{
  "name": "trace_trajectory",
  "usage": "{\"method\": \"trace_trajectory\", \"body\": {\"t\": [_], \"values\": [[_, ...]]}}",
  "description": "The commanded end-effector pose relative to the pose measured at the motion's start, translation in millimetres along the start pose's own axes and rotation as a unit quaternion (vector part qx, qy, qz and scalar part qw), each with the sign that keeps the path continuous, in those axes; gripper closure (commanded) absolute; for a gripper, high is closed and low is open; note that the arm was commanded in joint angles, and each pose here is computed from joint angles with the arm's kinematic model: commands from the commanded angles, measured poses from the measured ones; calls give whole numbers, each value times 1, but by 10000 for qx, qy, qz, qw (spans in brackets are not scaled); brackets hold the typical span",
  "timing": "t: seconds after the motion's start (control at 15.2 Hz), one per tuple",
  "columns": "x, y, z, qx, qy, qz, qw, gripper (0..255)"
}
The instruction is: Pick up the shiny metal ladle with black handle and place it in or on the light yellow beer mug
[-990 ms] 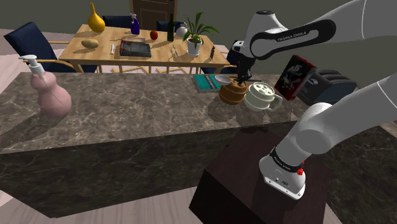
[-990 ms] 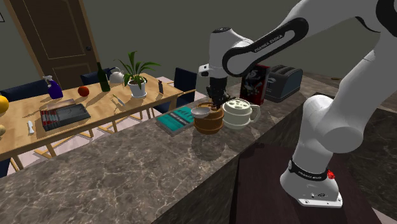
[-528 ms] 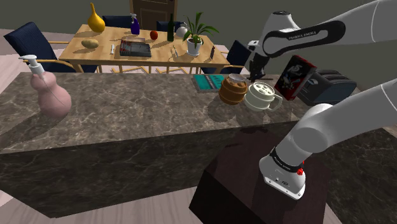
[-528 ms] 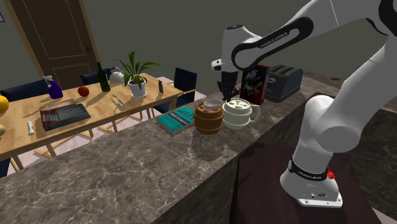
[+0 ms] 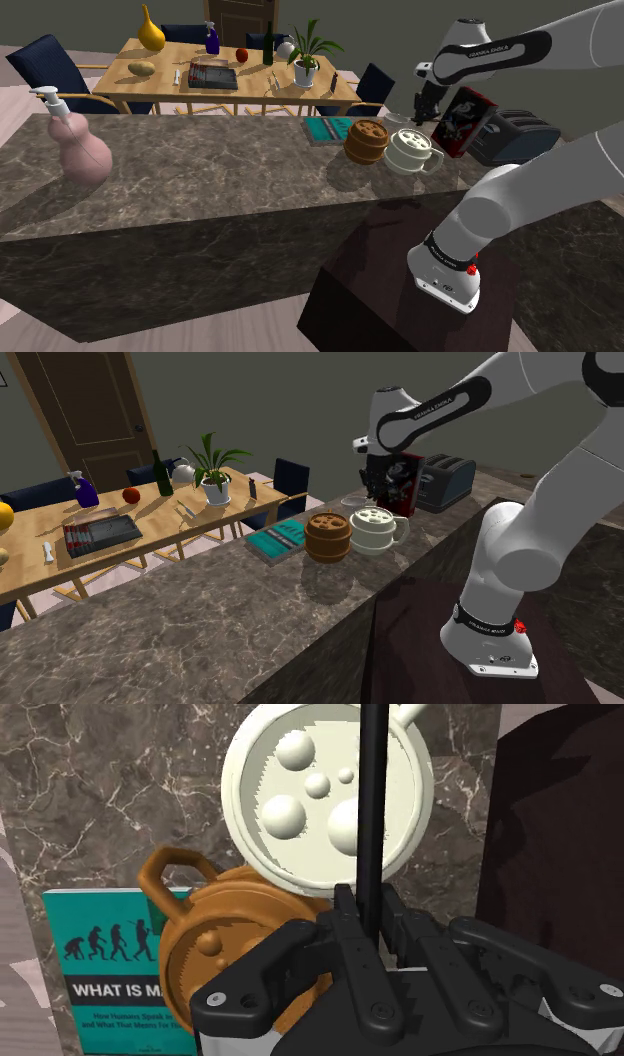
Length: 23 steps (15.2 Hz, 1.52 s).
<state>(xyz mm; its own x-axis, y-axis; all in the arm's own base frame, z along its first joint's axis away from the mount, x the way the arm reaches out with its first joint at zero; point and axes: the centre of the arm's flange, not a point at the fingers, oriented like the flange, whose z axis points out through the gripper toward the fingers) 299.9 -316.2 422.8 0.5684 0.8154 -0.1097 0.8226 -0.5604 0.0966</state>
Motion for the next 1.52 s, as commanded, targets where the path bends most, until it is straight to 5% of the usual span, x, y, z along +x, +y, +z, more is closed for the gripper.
{"method": "trace_trajectory", "body": {"t": [0.0,0.26,1.45], "values": [[-28,1,6,2,-3,-7,10000,255],[-78,6,10,2,-3,-7,10000,255],[-70,-1,89,2,-3,-7,10000,255]]}}
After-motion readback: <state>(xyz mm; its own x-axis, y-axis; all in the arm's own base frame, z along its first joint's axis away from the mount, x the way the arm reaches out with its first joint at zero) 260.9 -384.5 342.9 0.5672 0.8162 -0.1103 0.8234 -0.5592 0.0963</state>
